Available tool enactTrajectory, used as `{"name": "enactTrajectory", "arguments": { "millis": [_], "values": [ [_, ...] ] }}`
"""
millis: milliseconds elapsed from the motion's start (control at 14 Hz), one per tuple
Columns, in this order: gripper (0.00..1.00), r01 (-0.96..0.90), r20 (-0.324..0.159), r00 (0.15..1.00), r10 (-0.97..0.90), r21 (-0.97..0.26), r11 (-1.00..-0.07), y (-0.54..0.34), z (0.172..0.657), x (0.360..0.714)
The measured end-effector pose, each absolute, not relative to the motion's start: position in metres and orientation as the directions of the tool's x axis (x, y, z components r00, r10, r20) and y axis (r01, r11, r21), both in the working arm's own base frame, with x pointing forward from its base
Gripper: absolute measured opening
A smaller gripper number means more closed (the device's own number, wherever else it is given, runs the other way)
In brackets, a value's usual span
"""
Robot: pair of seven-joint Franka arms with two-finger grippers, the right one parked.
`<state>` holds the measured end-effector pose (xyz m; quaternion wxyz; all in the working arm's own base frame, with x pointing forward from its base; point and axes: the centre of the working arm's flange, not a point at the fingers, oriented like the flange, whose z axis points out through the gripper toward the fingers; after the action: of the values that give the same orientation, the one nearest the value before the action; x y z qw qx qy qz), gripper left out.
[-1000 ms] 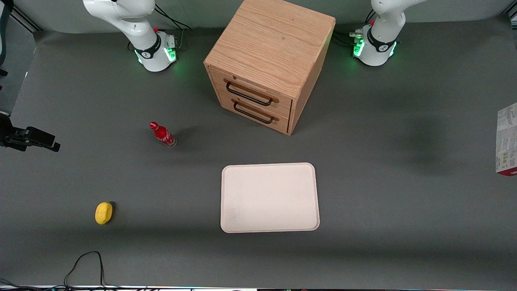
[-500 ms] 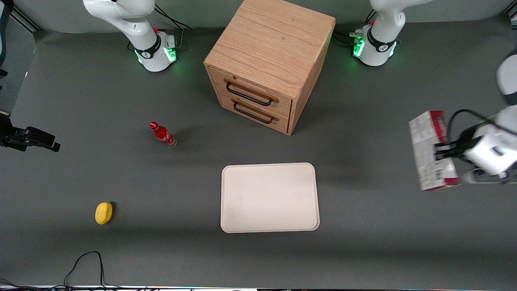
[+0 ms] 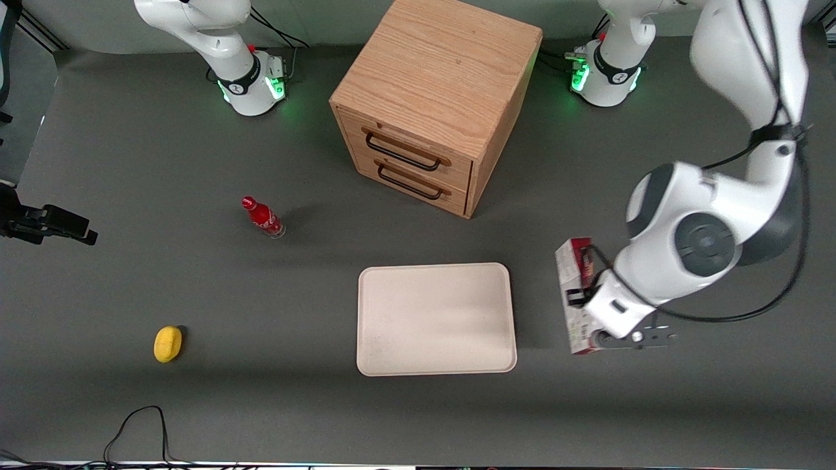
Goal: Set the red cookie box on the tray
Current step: 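Carry the held cookie box with the left gripper over the white tray, then lower the cookie box onto the tray and open the left gripper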
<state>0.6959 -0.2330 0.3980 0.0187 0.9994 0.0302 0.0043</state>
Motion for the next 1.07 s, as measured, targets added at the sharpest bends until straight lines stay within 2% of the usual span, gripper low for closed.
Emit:
{"name": "enactTrajectory", "arguments": {
  "millis": [214,500,714,1071],
  "values": [
    [0.04,0.086,0.004,0.996,0.086,0.018,-0.996,-0.270,0.358,0.703],
    [0.04,0.076,0.028,0.997,0.076,0.024,-0.997,-0.306,0.333,0.705],
    [0.04,0.085,0.037,0.996,0.087,0.036,-0.996,-0.327,0.320,0.701],
    [0.04,0.099,0.038,0.994,0.100,0.015,-0.995,-0.356,0.262,0.691]
  ]
}}
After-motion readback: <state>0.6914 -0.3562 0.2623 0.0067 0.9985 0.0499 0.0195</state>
